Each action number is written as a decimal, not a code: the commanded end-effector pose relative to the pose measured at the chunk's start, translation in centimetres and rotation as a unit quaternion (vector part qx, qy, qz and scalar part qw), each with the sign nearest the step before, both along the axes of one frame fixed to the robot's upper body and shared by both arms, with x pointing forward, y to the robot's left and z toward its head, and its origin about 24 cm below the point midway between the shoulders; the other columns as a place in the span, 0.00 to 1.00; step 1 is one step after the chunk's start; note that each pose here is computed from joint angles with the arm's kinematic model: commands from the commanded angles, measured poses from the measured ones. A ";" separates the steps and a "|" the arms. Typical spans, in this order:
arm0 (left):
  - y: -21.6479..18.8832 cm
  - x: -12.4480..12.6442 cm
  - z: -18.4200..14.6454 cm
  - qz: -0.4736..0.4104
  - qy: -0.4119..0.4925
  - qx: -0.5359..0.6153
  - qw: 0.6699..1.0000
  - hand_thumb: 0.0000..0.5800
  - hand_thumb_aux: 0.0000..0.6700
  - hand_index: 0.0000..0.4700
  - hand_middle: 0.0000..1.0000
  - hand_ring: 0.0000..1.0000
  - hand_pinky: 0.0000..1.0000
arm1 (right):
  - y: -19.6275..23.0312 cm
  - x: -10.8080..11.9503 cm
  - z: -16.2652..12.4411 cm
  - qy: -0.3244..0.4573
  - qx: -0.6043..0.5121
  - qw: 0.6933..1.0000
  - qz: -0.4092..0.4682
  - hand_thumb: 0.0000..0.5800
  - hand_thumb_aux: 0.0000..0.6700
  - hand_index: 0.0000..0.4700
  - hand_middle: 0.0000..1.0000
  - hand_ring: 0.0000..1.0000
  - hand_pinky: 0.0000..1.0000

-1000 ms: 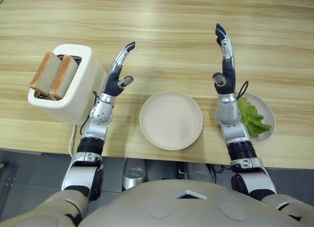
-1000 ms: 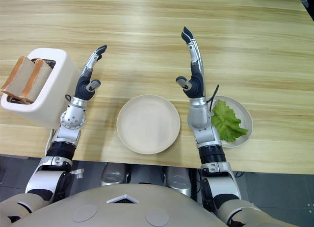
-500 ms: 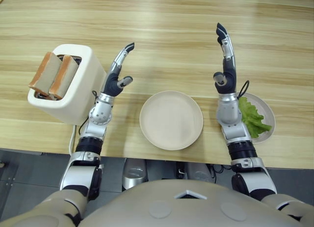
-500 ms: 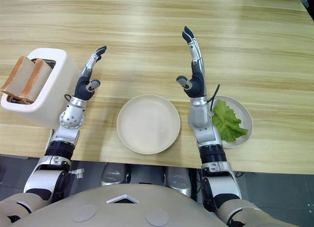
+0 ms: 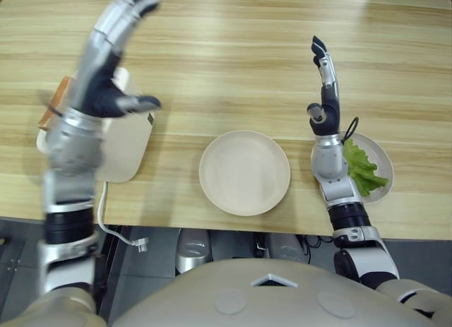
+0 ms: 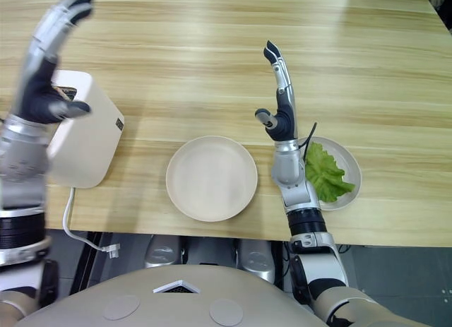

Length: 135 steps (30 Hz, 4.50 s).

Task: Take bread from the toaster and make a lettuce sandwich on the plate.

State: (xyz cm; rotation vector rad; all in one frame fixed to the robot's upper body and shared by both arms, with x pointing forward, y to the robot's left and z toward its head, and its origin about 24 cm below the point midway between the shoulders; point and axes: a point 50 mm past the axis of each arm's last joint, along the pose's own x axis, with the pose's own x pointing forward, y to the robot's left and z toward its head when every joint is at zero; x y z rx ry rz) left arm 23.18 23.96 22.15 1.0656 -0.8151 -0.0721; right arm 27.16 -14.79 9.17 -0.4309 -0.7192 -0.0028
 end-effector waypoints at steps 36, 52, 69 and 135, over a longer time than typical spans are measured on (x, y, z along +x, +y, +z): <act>17.1 -0.9 -9.7 0.337 0.305 0.140 0.880 1.00 1.00 0.98 0.00 0.00 0.00 | -0.9 -0.2 -0.5 0.016 0.001 1.000 -0.024 0.00 0.00 0.00 0.00 0.00 0.00; 13.3 0.7 -7.1 0.275 0.251 0.108 0.922 1.00 1.00 0.98 0.00 0.00 0.00 | -0.8 -0.1 -0.6 0.018 -0.002 1.000 -0.022 0.00 0.00 0.00 0.00 0.00 0.00; 11.2 4.3 3.1 0.241 0.181 0.121 0.946 1.00 1.00 0.98 1.00 1.00 1.00 | -1.0 -0.1 -0.1 0.011 0.017 1.000 -0.022 0.00 0.00 0.00 0.00 0.00 0.00; -9.0 8.5 -12.2 -0.149 0.358 0.037 0.921 0.00 0.00 0.00 0.00 0.00 0.00 | -19.5 -6.0 -6.6 0.152 -0.618 0.760 -0.130 1.00 1.00 0.98 0.00 0.00 0.00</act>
